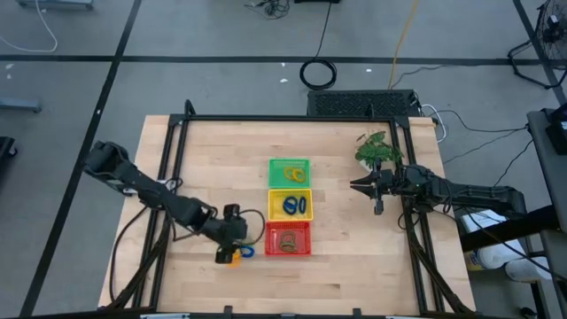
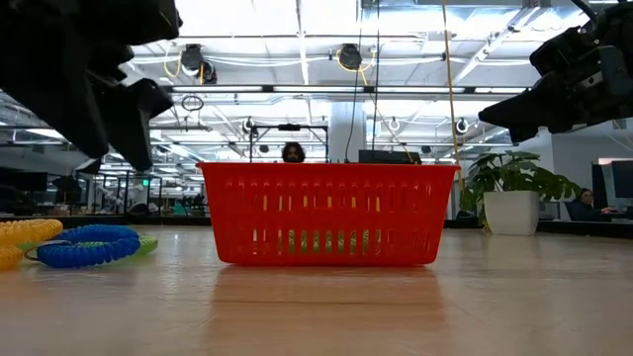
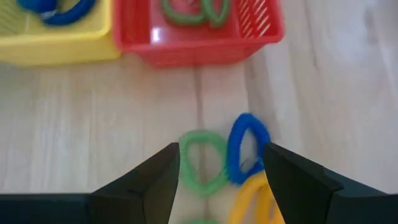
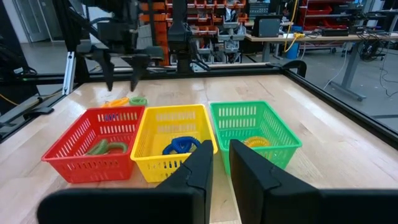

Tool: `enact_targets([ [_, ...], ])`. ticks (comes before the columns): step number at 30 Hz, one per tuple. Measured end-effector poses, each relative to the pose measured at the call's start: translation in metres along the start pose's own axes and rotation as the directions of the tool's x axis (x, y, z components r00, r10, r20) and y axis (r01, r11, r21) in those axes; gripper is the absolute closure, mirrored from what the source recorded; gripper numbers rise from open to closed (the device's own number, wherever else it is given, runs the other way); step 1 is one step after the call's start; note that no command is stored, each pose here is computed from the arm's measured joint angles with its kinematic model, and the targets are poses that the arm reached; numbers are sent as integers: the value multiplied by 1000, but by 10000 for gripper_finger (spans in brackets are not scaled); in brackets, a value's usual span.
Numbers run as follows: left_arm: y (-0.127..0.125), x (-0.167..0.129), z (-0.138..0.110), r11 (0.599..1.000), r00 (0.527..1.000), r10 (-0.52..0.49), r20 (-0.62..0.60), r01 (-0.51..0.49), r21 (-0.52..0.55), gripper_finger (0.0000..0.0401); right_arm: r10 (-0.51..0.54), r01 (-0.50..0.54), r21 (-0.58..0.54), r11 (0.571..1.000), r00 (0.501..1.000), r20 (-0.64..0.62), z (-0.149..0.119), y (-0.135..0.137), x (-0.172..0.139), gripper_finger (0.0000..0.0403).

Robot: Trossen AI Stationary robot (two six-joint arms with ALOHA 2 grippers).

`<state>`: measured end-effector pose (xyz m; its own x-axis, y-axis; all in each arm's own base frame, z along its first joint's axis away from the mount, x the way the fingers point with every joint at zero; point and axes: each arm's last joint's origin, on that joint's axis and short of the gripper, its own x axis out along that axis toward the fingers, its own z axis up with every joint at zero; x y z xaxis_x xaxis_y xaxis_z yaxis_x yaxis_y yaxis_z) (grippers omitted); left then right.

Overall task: Sort spring keychains into baskets
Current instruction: Put the blue spring keychain into the yellow basket

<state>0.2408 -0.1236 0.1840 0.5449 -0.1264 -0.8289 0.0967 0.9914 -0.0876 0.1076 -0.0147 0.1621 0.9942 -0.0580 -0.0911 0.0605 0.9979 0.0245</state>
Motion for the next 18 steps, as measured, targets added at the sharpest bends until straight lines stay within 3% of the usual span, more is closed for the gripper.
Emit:
enact_targets([
  [11,-7,43,-13,998,994,28,-105,-21,67,162,0,0,0,1000,1000,0,0,0,0,362],
  [18,-7,52,-15,996,993,33,-114,-23,88,162,1,-1,0,1000,1000,0,0,0,0,362],
])
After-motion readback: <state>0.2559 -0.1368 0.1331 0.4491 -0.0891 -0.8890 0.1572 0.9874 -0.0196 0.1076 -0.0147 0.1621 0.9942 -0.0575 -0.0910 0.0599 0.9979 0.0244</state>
